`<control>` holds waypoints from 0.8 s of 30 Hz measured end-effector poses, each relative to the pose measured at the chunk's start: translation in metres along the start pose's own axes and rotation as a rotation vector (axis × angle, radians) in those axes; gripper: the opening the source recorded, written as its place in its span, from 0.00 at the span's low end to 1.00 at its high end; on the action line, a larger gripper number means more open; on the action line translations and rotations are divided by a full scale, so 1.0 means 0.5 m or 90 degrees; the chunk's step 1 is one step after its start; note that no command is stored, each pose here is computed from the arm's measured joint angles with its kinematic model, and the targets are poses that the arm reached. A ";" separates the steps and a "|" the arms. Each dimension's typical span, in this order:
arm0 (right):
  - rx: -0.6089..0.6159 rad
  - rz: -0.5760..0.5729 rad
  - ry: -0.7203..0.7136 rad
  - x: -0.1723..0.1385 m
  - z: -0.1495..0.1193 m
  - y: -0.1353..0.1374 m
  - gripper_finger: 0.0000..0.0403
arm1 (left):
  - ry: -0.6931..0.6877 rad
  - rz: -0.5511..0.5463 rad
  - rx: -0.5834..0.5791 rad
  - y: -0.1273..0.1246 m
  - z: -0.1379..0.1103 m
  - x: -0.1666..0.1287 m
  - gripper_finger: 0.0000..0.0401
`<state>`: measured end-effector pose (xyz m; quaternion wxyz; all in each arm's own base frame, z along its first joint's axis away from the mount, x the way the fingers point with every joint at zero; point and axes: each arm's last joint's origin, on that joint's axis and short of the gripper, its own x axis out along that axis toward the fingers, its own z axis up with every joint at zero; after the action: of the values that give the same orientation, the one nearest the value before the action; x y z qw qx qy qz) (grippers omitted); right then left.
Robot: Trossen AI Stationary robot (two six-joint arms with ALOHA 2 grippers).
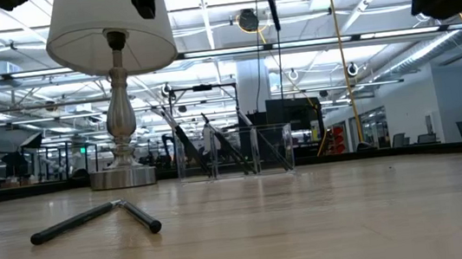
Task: Put items in baskets/containers
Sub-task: Put the black eyeshadow brush into the transparent organizer
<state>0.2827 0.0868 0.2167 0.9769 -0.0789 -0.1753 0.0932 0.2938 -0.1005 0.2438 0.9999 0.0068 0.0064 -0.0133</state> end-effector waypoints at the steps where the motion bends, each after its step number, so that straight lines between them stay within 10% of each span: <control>1: -0.001 -0.004 -0.007 0.003 -0.005 -0.001 0.00 | 0.000 -0.001 -0.004 0.000 0.000 0.000 0.30; 10: 0.007 -0.042 -0.027 0.013 -0.035 -0.008 0.00 | 0.004 -0.018 -0.006 -0.002 -0.001 0.000 0.56; 24: 0.011 -0.039 -0.036 0.077 -0.054 0.001 0.00 | 0.015 -0.012 -0.003 -0.001 -0.005 0.000 0.60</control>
<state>0.3280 0.0921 0.2043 0.9746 -0.0624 -0.2046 0.0668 0.2937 -0.1011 0.2414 0.9996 0.0046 0.0184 -0.0225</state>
